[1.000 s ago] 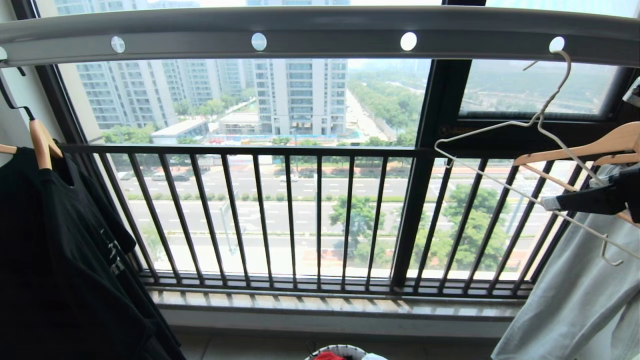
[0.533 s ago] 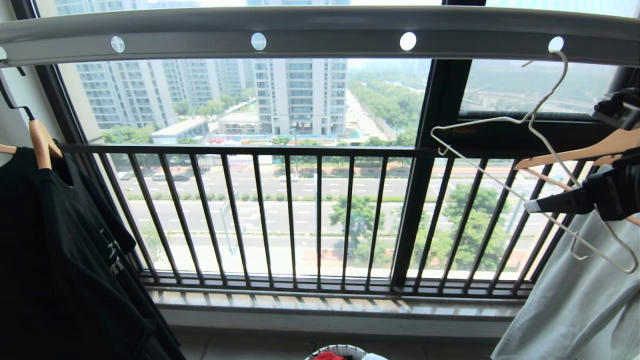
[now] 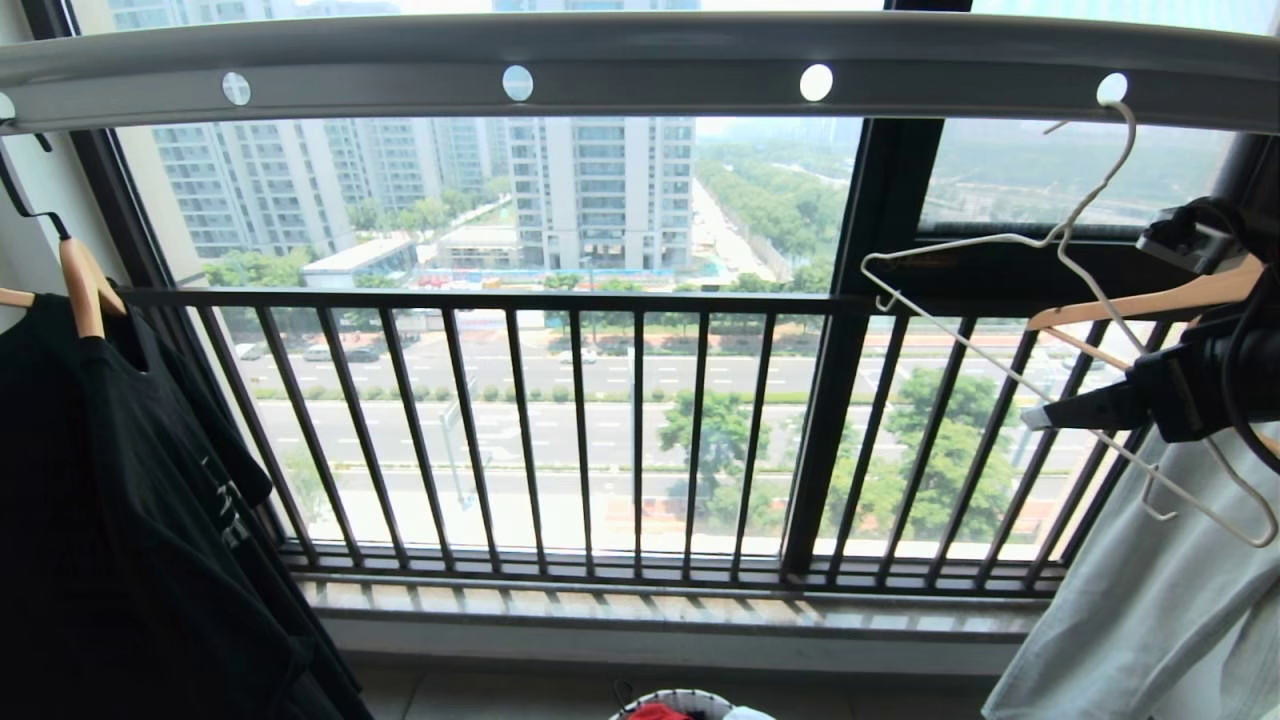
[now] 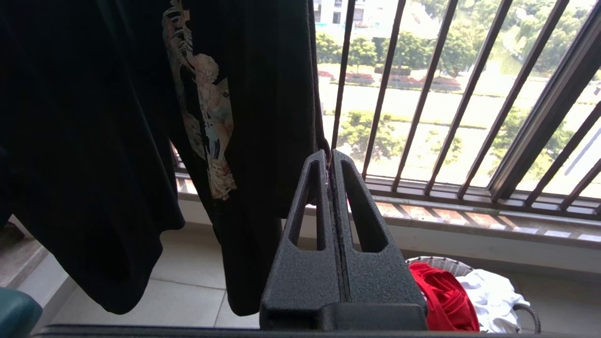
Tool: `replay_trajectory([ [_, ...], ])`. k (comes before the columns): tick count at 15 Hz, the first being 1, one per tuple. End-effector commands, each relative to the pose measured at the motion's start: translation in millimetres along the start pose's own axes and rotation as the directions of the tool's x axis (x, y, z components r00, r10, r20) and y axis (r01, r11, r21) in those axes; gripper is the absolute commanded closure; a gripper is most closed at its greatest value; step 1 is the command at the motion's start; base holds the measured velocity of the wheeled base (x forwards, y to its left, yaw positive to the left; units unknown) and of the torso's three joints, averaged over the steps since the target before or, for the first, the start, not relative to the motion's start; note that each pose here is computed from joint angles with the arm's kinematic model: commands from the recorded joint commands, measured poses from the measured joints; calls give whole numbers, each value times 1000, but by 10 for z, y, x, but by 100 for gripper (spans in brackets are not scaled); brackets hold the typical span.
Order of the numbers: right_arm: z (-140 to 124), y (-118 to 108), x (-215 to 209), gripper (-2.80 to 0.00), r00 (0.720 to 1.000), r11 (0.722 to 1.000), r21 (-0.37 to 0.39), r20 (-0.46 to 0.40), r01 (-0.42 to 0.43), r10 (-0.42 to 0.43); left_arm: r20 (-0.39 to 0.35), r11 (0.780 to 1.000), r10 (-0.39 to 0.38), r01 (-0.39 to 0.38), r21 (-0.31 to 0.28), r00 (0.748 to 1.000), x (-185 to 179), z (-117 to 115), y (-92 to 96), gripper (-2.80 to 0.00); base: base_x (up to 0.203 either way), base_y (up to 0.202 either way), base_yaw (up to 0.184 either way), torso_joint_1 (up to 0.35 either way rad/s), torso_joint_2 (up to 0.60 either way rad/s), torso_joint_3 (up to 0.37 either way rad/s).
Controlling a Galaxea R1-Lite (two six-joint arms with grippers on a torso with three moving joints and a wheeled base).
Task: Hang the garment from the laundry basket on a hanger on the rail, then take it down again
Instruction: Pick up the clothes rack on the clothesline
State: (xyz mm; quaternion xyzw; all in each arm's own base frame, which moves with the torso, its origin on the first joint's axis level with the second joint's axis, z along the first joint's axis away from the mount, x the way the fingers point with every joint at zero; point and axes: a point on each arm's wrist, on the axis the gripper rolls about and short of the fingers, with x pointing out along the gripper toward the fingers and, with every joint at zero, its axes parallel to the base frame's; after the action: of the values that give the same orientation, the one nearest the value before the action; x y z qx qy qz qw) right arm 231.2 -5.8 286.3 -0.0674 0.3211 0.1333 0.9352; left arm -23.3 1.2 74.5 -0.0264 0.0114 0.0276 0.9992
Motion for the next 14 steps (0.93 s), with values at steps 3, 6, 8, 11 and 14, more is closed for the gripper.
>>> replay_trajectory([
  [3, -29, -2, 34, -280, 1000, 1000, 1, -16, -4, 4, 0, 1000, 1, -1, 0, 1000, 0, 0, 0, 0, 0, 0, 0, 0, 0, 0],
  [6, -28, -3, 39, -280, 1000, 1000, 0, -16, -4, 4, 0, 1000, 1, -1, 0, 1000, 0, 0, 0, 0, 0, 0, 0, 0, 0, 0],
  [8, -28, -4, 39, -280, 1000, 1000, 0, -17, -3, 3, 0, 1000, 1, -1, -1, 1000, 0, 0, 0, 0, 0, 0, 0, 0, 0, 0],
  [11, -28, -4, 39, -280, 1000, 1000, -2, -17, -3, 3, 0, 1000, 1, -1, 0, 1000, 0, 0, 0, 0, 0, 0, 0, 0, 0, 0],
  [14, -25, -3, 32, 0, 1000, 1000, -2, -15, -1, 1, 0, 1000, 1, -1, 0, 1000, 0, 0, 0, 0, 0, 0, 0, 0, 0, 0],
])
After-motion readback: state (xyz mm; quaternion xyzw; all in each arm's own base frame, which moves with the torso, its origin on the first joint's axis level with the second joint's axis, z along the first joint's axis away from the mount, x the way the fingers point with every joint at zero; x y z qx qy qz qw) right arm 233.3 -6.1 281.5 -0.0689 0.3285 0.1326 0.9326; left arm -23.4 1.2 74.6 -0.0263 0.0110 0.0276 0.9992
